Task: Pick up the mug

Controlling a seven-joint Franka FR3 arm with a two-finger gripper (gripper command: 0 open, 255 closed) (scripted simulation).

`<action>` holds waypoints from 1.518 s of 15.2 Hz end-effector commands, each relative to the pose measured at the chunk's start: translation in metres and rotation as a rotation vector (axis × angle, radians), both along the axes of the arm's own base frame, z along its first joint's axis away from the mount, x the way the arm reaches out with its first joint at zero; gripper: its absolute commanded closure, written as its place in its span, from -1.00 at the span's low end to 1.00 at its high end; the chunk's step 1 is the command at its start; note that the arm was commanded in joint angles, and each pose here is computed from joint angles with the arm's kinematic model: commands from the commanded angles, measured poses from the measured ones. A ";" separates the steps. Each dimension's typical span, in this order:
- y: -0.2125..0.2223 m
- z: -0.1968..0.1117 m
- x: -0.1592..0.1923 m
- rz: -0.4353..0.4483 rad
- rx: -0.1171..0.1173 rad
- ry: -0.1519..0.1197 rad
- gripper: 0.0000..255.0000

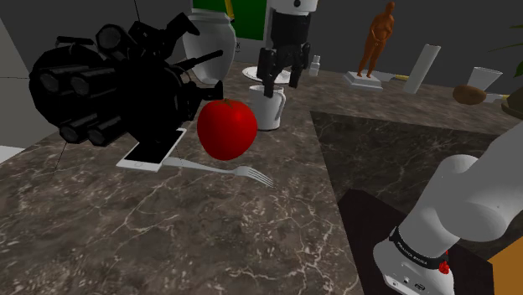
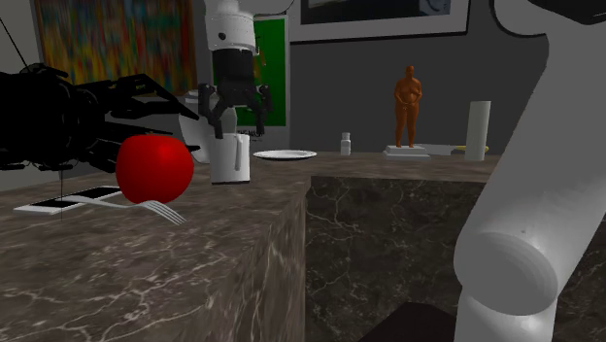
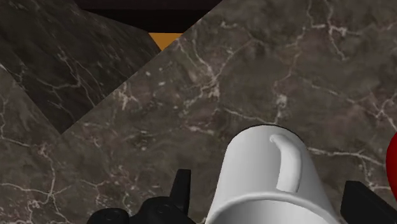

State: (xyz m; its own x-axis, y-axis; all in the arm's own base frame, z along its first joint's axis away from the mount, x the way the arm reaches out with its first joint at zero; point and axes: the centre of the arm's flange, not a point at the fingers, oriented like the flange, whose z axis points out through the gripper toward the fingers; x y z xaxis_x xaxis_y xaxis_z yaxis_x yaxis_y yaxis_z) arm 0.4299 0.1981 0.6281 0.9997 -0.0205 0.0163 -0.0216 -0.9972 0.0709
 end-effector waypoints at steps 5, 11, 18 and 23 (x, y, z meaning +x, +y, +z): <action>0.018 -0.016 0.010 0.002 0.003 0.000 -1.00; 0.017 -0.036 0.010 0.002 0.003 0.000 1.00; 0.018 -0.035 0.010 0.002 0.003 0.000 1.00; 0.018 -0.020 0.010 0.002 0.003 0.000 1.00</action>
State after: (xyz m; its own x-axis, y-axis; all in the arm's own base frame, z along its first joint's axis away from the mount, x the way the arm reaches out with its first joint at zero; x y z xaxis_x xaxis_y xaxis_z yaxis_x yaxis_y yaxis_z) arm 0.4395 0.2159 0.6034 0.9997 -0.0186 0.0165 -0.0197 -0.9975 0.0678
